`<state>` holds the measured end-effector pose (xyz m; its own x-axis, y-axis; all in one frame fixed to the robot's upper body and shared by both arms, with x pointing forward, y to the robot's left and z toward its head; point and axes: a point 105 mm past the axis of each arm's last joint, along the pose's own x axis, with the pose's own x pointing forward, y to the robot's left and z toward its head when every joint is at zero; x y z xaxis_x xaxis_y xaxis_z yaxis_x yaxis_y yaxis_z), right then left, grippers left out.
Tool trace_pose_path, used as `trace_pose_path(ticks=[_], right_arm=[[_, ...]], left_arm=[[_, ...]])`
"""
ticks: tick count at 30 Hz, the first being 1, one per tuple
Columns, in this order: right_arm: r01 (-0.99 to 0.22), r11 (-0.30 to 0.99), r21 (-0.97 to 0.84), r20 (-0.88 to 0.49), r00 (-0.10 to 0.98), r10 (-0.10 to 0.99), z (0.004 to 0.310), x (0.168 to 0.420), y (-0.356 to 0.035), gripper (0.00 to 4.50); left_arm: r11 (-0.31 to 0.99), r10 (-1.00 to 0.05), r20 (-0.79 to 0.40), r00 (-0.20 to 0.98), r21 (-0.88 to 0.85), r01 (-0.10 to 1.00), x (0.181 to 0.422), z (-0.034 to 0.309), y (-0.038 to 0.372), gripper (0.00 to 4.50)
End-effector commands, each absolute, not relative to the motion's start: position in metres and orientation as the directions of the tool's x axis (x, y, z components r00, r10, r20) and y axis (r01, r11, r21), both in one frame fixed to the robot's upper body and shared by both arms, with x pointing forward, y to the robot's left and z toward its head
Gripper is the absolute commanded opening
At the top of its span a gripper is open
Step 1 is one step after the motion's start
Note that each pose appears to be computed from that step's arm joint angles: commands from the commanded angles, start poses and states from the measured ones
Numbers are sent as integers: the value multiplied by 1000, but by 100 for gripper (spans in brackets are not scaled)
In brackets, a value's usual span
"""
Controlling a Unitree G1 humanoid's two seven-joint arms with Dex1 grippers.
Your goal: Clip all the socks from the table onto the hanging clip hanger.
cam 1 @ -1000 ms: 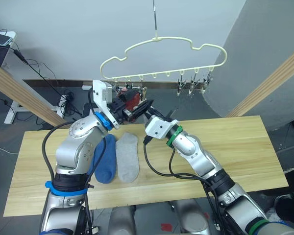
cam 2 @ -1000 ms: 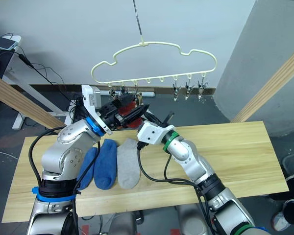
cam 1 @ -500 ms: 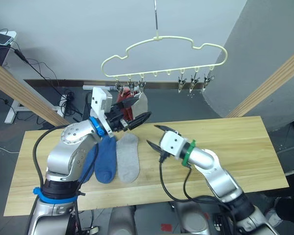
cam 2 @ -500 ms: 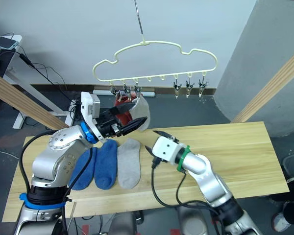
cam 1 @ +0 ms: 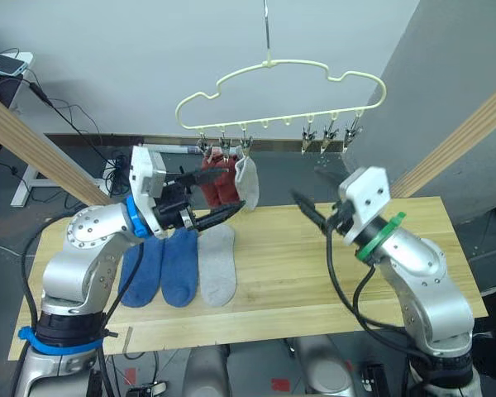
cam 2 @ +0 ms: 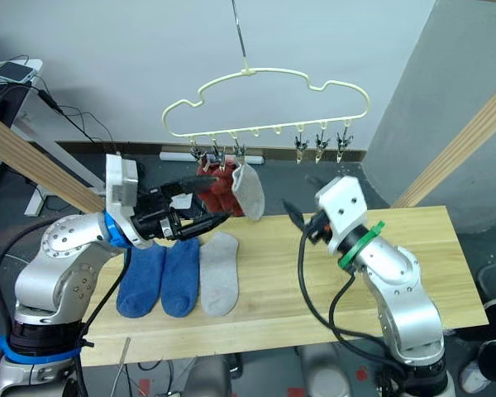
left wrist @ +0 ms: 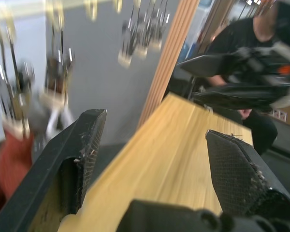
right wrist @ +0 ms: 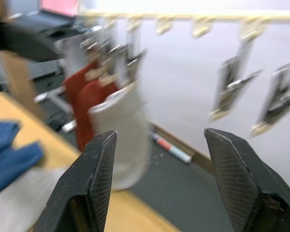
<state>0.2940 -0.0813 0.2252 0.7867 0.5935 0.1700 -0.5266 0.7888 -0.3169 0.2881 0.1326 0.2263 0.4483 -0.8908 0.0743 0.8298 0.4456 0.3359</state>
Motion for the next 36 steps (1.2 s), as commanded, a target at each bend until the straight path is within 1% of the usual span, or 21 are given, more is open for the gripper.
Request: trace_pose_path(ticks=[1,5,8,10,14,17,23,27,36], right_arm=[[-489,821,-296,185,814,551,231,303,-85,299],[-463,849,-254,194,836,514,234,315,-87,299],[-452,866,-216,199,847,492,236,320,-88,244],[-452,867,-212,190,851,490,235,322,-87,179],[-437,879,-191,181,864,469,235,326,-88,179],[-440,876,-196,184,861,474,238,328,-86,179],[-456,863,-217,196,846,496,244,332,-79,179],[-489,844,-221,206,823,530,249,332,-68,179],[-501,835,-229,225,807,546,253,335,-58,179]], left_arm=[[439,-894,101,437,392,808,282,239,129,372],[452,-888,124,443,407,794,285,244,126,372],[453,-889,138,438,414,790,284,247,123,372],[455,-888,140,439,415,788,285,247,123,372],[454,-888,139,438,416,788,286,246,121,372],[451,-890,140,435,418,789,287,245,120,372],[443,-894,137,428,419,792,287,244,117,372],[442,-894,127,430,417,794,287,240,118,372],[439,-894,114,434,420,794,287,234,120,372]])
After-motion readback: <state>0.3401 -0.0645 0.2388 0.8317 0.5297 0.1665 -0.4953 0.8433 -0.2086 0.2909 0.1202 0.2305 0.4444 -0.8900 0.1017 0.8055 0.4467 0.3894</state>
